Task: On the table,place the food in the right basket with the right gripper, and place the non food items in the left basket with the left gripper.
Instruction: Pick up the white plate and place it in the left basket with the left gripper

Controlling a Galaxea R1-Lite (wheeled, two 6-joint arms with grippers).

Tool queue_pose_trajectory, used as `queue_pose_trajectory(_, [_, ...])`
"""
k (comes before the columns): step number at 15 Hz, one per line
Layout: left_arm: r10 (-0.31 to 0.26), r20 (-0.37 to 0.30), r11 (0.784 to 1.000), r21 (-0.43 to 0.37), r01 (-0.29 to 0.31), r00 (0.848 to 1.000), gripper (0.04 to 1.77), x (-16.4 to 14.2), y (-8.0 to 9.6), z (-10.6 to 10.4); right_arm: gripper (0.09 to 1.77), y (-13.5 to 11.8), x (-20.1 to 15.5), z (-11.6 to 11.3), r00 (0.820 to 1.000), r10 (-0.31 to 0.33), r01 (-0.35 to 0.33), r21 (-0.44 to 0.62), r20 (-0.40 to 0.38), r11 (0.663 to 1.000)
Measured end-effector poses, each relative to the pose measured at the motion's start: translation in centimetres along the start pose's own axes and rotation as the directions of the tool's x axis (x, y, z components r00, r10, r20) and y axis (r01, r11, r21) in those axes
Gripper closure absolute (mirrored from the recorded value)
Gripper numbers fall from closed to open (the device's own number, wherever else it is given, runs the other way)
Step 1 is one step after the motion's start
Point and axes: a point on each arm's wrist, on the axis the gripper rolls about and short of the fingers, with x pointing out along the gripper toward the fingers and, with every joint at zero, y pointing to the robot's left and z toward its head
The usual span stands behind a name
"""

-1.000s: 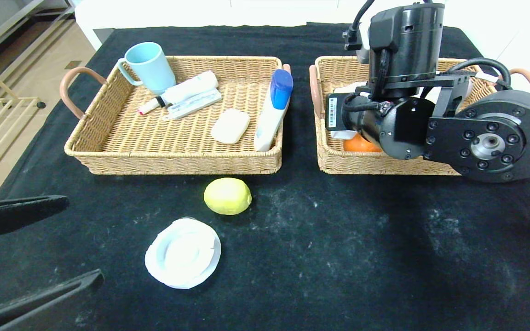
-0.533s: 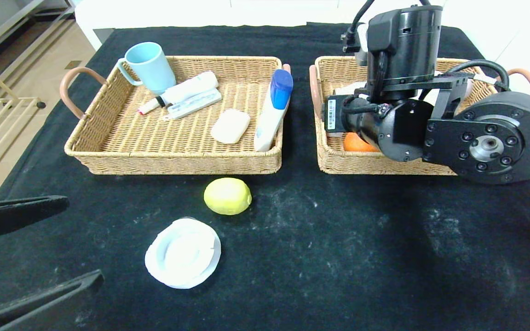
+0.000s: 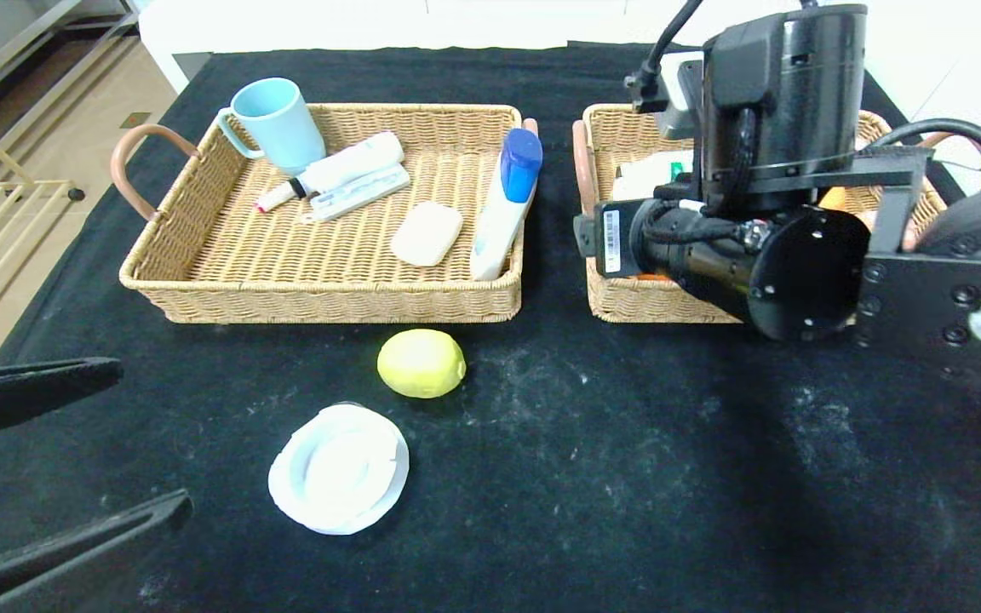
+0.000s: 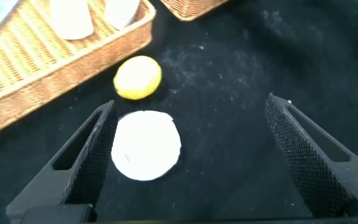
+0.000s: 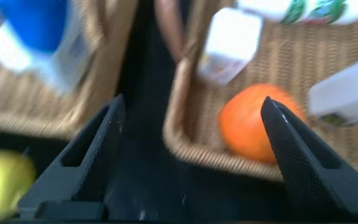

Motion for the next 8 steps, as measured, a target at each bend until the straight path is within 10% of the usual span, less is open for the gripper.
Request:
queue_pose_trajectory(4, [0.002,-0.027,1.0,-0.005,-0.002,1.0,0.09,0.6,0.1,-0.2,0.21,-0.9,-5.6,-2.5,0.96,0.263,-0.271,-0.096,-0.092,0.958])
queue_pose_trajectory(8, [-0.001,-0.066,1.0,-0.015,0.0,0.998,0.09,1.5,0.3,-0.6,0.19,-2.9,-9.9,-4.9,0.839,0.518,-0.542,-0.165,-0.166,0.824])
